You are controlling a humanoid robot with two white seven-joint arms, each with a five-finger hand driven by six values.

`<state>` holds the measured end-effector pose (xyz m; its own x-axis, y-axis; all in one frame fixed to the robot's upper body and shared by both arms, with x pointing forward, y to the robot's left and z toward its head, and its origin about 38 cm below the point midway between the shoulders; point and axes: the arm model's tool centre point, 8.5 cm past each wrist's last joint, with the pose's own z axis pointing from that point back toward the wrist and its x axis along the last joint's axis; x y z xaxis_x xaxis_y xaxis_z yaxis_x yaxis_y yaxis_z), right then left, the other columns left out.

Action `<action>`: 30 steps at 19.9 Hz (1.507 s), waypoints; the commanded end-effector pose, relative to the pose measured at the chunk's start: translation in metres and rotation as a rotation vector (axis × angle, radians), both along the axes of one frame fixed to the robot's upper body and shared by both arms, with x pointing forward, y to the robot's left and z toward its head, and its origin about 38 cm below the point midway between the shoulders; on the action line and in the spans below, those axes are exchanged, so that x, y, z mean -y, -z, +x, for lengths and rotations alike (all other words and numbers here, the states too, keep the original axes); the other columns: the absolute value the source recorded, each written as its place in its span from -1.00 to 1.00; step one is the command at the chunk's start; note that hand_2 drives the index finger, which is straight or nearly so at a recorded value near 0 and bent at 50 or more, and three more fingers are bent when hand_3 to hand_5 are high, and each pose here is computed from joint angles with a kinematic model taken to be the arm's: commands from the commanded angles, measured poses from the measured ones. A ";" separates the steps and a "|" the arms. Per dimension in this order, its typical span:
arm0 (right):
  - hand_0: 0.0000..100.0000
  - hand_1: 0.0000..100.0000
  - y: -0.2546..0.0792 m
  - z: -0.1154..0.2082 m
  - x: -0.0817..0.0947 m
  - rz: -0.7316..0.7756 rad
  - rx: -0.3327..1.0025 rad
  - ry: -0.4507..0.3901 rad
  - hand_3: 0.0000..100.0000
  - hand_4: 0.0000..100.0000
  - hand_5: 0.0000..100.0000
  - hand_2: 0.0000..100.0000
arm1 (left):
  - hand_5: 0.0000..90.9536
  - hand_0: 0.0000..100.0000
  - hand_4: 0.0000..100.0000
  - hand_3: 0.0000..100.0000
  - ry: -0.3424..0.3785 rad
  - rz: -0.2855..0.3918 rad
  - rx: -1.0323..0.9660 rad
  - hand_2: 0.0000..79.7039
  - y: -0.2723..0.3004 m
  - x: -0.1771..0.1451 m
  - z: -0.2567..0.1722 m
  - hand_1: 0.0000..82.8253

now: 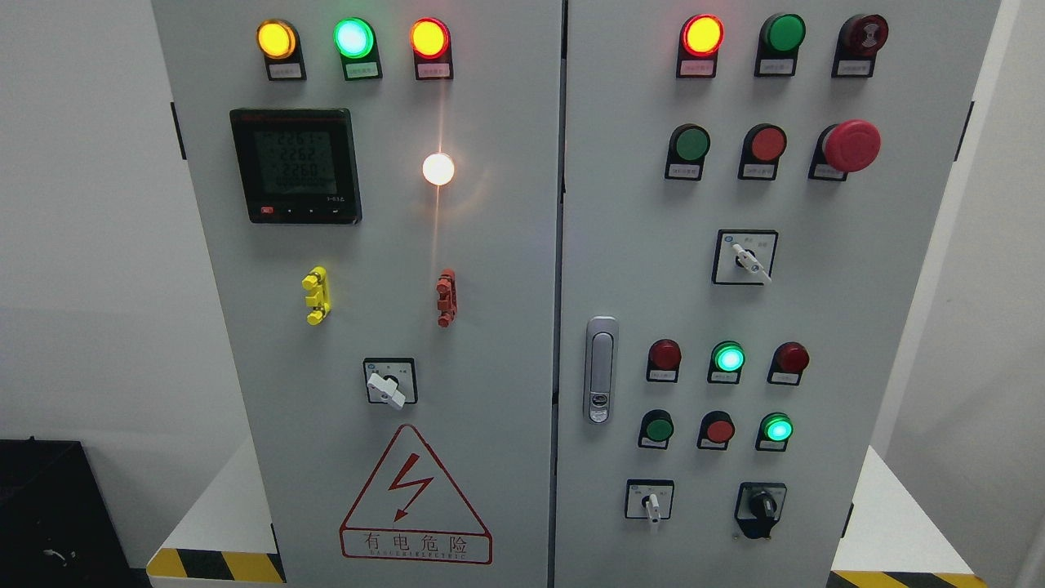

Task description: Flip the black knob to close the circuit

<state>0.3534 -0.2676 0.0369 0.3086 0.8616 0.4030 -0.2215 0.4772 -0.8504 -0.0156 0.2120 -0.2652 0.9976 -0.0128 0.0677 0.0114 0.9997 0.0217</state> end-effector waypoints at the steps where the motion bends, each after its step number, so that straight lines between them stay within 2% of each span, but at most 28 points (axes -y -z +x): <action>1: -1.00 -1.00 -0.088 0.023 -0.001 -0.045 0.237 0.006 1.00 0.91 0.93 0.89 | -1.00 -0.76 -1.00 -1.00 0.000 0.001 0.000 -1.00 0.000 0.000 0.000 0.34; 7: -1.00 -1.00 -0.114 0.033 0.000 -0.050 0.288 -0.002 1.00 0.93 0.94 0.89 | -1.00 -0.76 -1.00 -1.00 0.000 0.001 0.000 -1.00 0.000 0.000 0.000 0.34; 10: -1.00 -1.00 -0.126 0.040 0.009 -0.067 0.301 0.017 1.00 0.94 0.94 0.89 | -1.00 -0.76 -1.00 -1.00 0.000 0.001 0.000 -1.00 0.000 0.000 0.000 0.34; 14: -1.00 -1.00 -0.137 0.047 0.007 -0.069 0.315 0.013 1.00 0.94 0.95 0.89 | -1.00 -0.76 -1.00 -1.00 0.000 0.001 0.000 -1.00 0.000 0.000 0.000 0.34; 30: -1.00 -1.00 -0.144 0.069 0.012 -0.120 0.306 0.038 1.00 0.93 0.95 0.89 | -1.00 -0.76 -1.00 -1.00 0.000 0.001 0.000 -1.00 0.000 0.000 0.000 0.34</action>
<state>0.4147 -0.2744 0.1781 0.2039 0.8994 0.3867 0.0619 0.3824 -0.9219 -0.0156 0.2120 -0.2652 0.9976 -0.0128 0.0676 0.0113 0.9997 0.0218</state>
